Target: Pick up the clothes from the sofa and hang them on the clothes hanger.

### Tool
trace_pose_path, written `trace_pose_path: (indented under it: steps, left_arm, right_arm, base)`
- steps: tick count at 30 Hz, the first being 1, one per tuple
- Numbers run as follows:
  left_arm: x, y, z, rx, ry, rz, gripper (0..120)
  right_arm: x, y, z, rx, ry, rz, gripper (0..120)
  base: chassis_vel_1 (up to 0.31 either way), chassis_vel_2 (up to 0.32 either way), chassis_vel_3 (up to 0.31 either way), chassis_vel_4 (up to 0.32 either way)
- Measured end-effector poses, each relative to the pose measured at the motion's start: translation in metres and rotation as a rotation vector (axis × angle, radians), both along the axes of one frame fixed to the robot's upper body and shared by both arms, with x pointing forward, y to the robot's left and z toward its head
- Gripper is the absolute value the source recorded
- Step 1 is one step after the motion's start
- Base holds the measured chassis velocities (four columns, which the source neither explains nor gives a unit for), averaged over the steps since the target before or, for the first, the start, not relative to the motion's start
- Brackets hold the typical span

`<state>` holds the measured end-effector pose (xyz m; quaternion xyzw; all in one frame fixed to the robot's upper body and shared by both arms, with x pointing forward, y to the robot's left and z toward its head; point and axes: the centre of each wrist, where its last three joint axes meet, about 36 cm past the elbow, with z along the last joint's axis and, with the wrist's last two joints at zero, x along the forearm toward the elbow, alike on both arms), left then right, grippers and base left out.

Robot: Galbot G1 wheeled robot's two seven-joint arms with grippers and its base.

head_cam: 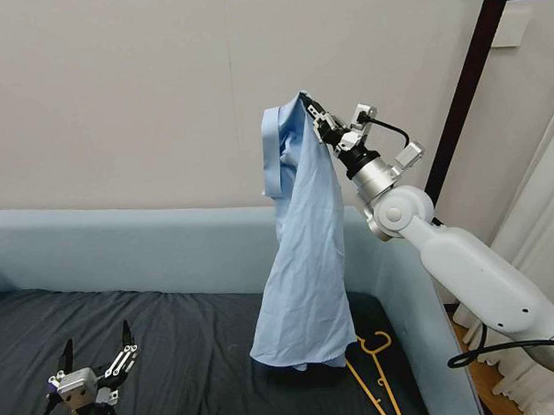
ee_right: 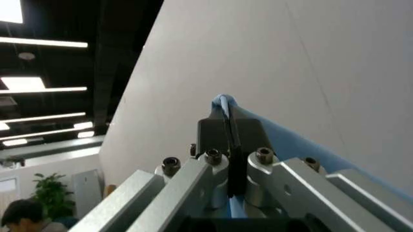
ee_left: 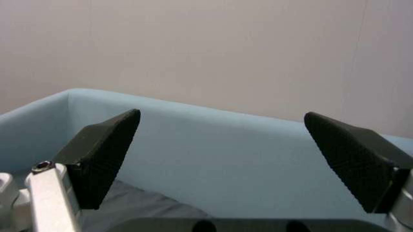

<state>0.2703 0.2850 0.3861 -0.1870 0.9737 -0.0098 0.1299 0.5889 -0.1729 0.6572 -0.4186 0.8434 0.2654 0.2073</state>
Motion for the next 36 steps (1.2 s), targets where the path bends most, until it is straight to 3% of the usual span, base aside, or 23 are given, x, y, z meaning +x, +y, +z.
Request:
trace_pose_path:
  steps: [3,7,8,11,13,14,17,19,22,25,29,32,35,36]
  left_arm:
    - [0.000,-0.002,-0.002,-0.004,0.003,0.000,100]
    - [0.000,-0.005,-0.005,-0.005,0.009,-0.004,100]
    - [0.000,-0.005,-0.005,-0.005,0.009,-0.004,100]
    - [0.001,-0.006,-0.007,-0.006,0.011,-0.005,100]
    - [0.002,-0.008,-0.009,-0.007,0.014,-0.008,100]
    - [0.002,-0.008,-0.009,-0.007,0.014,-0.008,100]
    - [0.003,-0.011,-0.012,-0.010,0.019,-0.015,100]
    - [0.004,-0.012,-0.013,-0.010,0.021,-0.017,100]
    - [0.006,-0.014,-0.016,-0.011,0.026,-0.025,100]
    - [0.006,-0.014,-0.016,-0.008,0.029,-0.029,100]
    - [0.008,-0.011,-0.017,0.000,0.033,-0.033,100]
    - [0.008,-0.010,-0.017,0.001,0.033,-0.034,100]
    - [0.010,-0.012,-0.018,-0.002,0.033,-0.041,100]
    - [0.010,-0.012,-0.018,-0.003,0.033,-0.043,100]
  right_arm:
    - [-0.010,0.007,-0.024,-0.014,0.038,0.014,0]
    - [-0.038,0.011,-0.118,-0.077,0.229,-0.057,0]
    - [-0.038,0.011,-0.118,-0.077,0.229,-0.057,0]
    - [-0.054,0.010,-0.174,-0.141,0.336,-0.131,0]
    - [-0.069,0.001,-0.244,-0.261,0.451,-0.253,0]
    - [-0.069,0.001,-0.244,-0.261,0.451,-0.253,0]
    - [-0.076,-0.017,-0.308,-0.425,0.562,-0.425,0]
    - [-0.078,-0.022,-0.322,-0.471,0.584,-0.466,0]
    - [-0.074,-0.039,-0.368,-0.628,0.614,-0.648,0]
    - [-0.066,-0.044,-0.381,-0.640,0.612,-0.727,0]
    - [-0.055,-0.047,-0.380,-0.606,0.595,-0.796,10]
    - [-0.053,-0.039,-0.363,-0.539,0.646,-0.823,20]
    - [-0.049,-0.012,-0.313,-0.377,0.948,-0.891,34]
    - [-0.048,-0.008,-0.305,-0.362,0.986,-0.906,40]
  base:
    - [0.000,0.000,0.000,0.000]
    - [0.000,0.000,0.000,0.000]
    - [0.000,0.000,0.000,0.000]
    - [0.000,0.000,0.000,0.000]
    - [0.000,0.000,0.000,0.000]
    - [0.000,0.000,0.000,0.000]
    - [0.000,0.000,0.000,0.000]
    - [0.000,0.000,0.000,0.000]
    - [0.000,0.000,0.000,0.000]
    - [0.000,0.000,0.000,0.000]
    - [0.000,0.000,0.000,0.000]
    - [0.000,0.000,0.000,0.000]
    - [0.000,0.000,0.000,0.000]
    - [0.000,0.000,0.000,0.000]
